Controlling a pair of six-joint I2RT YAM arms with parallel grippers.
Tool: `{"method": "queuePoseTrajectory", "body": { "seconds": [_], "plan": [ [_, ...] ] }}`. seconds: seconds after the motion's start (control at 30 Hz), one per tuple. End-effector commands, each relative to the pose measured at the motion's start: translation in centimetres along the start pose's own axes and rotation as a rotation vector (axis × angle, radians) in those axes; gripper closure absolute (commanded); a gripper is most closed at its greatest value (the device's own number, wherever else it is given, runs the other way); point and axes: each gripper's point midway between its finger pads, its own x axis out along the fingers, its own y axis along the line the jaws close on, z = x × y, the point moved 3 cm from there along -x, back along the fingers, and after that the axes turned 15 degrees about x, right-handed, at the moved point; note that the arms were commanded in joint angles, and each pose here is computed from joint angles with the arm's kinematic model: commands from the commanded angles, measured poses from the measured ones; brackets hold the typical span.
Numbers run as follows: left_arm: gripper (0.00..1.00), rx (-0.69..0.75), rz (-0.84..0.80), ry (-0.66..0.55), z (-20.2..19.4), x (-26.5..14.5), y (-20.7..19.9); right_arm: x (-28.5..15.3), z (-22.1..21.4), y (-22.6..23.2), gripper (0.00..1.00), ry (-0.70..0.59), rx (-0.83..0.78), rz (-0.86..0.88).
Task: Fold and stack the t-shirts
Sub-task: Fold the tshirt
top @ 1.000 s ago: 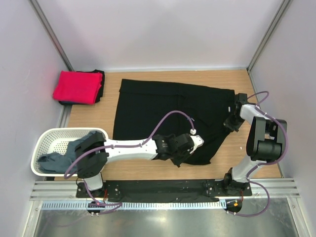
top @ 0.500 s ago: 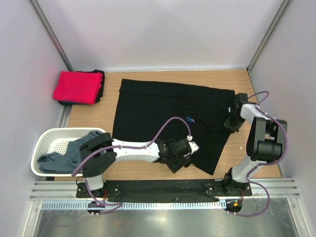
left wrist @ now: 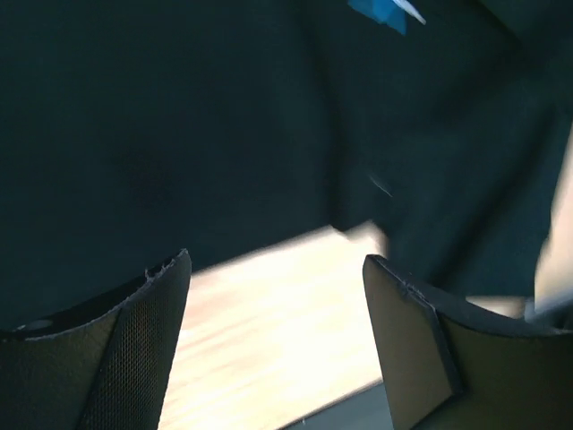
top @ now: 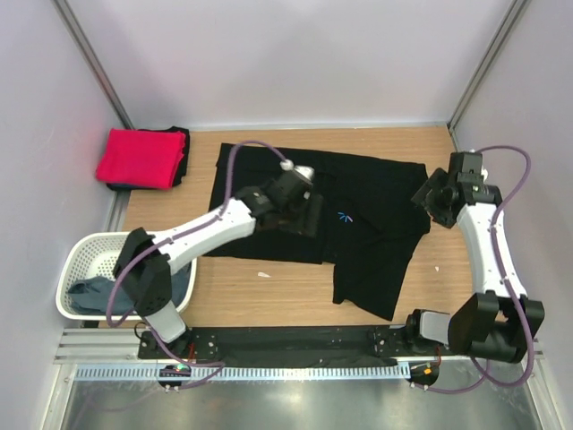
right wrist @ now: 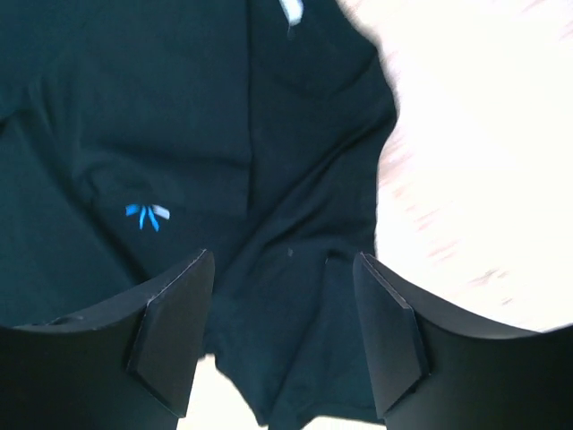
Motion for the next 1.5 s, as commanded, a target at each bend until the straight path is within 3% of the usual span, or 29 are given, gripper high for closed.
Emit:
{"method": "queuePoseTrajectory", "body": {
  "seconds": [0.0, 0.1, 0.2, 0.37, 0.67, 0.93, 1.23, 1.47],
  "plan": [
    [0.21, -0.277, 0.153, 0.081, -1.7, -0.9, 6.1, 0.8, -4.1, -1.6, 0.31, 0.136, 0.037, -0.006],
    [0.22, -0.423, 0.209, 0.087, -2.7, -0.7, 9.7, 2.3, -5.3, -1.8, 0.41, 0.163, 0.043, 0.014],
    [0.23, -0.498, 0.252, 0.076, -2.2, -0.1, 12.7, 3.7, -3.9, -1.5, 0.48, 0.115, 0.026, -0.025],
    [0.24, -0.508, 0.317, 0.064, -0.1, 2.2, 17.1, 6.0, 0.9, 2.0, 0.49, 0.008, -0.001, -0.020],
    [0.27, -0.663, 0.401, 0.123, 0.4, 7.9, 26.1, 16.3, 2.0, 4.4, 0.49, 0.085, 0.010, -0.079],
    [0.28, -0.713, 0.428, 0.183, -0.6, 10.8, 28.8, 22.5, 2.2, 4.5, 0.50, 0.123, -0.016, -0.157],
    [0.28, -0.779, 0.484, 0.244, -1.6, 13.1, 31.4, 28.1, 5.7, 6.6, 0.49, 0.074, -0.077, -0.210],
    [0.28, -0.792, 0.498, 0.276, -2.3, 13.5, 31.6, 29.4, 7.7, 8.8, 0.48, 0.060, -0.089, -0.182]
  ]
}}
